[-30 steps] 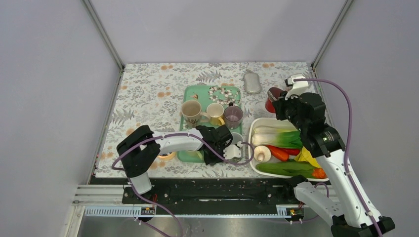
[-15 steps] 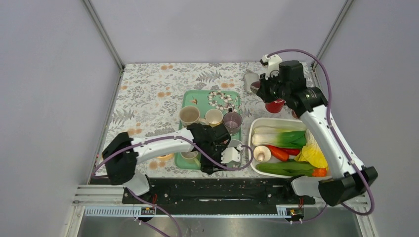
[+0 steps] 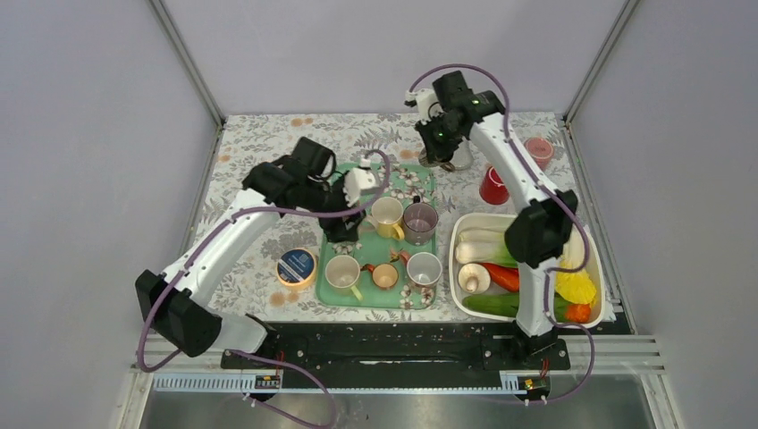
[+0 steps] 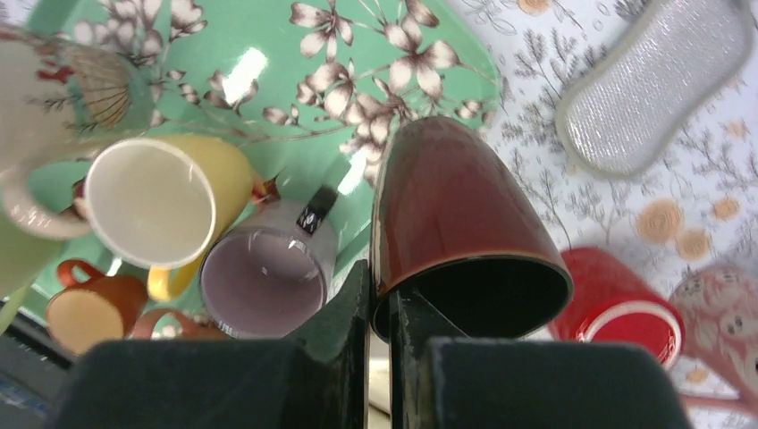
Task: Turn the mug right side up
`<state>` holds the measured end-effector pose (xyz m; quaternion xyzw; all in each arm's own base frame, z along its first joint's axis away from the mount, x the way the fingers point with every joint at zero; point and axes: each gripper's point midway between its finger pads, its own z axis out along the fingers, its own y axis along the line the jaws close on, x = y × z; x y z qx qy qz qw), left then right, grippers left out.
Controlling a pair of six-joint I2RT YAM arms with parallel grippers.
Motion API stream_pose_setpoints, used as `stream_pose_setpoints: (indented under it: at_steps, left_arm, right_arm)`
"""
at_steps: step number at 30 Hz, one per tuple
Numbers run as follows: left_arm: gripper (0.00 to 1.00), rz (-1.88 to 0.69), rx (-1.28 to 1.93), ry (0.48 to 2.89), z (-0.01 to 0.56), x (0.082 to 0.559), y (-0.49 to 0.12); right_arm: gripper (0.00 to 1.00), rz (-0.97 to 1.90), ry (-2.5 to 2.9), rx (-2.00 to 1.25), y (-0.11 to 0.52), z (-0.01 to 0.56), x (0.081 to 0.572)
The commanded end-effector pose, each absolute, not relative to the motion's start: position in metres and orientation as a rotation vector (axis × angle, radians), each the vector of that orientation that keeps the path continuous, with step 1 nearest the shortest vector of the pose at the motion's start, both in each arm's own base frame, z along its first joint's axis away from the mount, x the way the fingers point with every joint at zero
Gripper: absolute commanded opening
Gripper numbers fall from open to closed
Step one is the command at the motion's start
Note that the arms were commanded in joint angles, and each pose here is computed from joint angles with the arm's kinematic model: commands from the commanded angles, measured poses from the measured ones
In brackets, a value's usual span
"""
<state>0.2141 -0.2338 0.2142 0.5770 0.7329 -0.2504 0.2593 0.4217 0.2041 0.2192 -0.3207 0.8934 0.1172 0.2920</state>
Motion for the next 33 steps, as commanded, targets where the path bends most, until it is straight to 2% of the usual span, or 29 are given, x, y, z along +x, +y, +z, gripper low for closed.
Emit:
stream_pose_setpoints:
  at_steps: [1, 7, 11, 17, 21, 24, 27, 31, 33]
  left_arm:
    - [0.72, -0.728, 1.349, 1.908, 0.261, 0.233, -0.208]
    - [0.76, -0.657, 1.103, 1.952, 0.268, 0.264, -0.161]
    - [0.76, -0.663, 1.057, 2.007, 0.254, 0.272, -0.150]
    - [0.77, -0.666, 1.032, 2.023, 0.250, 0.276, -0.145]
    - [0.77, -0.660, 1.029, 2.019, 0.251, 0.276, -0.144]
    - [0.77, -0.666, 1.029, 2.021, 0.250, 0.276, -0.144]
    - [0.78, -0.669, 1.030, 2.022, 0.249, 0.276, -0.144]
    - [0.78, -0.668, 1.028, 2.028, 0.248, 0.276, -0.144]
    - [0.78, -0.668, 1.026, 2.029, 0.248, 0.276, -0.144]
  right_arm:
    - [0.00, 0.165, 2.444, -1.130, 0.219, 0.191, 0.426]
    - [0.00, 0.055, 2.441, -1.307, 0.233, 0.154, 0.441]
    - [0.00, 0.036, 2.398, -1.506, 0.248, 0.121, 0.431]
    - [0.00, 0.021, 2.418, -1.560, 0.257, 0.101, 0.429]
    - [0.28, 0.011, 2.423, -1.551, 0.257, 0.096, 0.431]
    - [0.44, 0.018, 2.413, -1.525, 0.260, 0.101, 0.432]
    - [0.52, 0.007, 2.380, -1.464, 0.264, 0.119, 0.437]
    - [0.60, 0.033, 2.298, -1.332, 0.268, 0.172, 0.439]
    - [0.68, 0.039, 2.230, -1.244, 0.267, 0.209, 0.439]
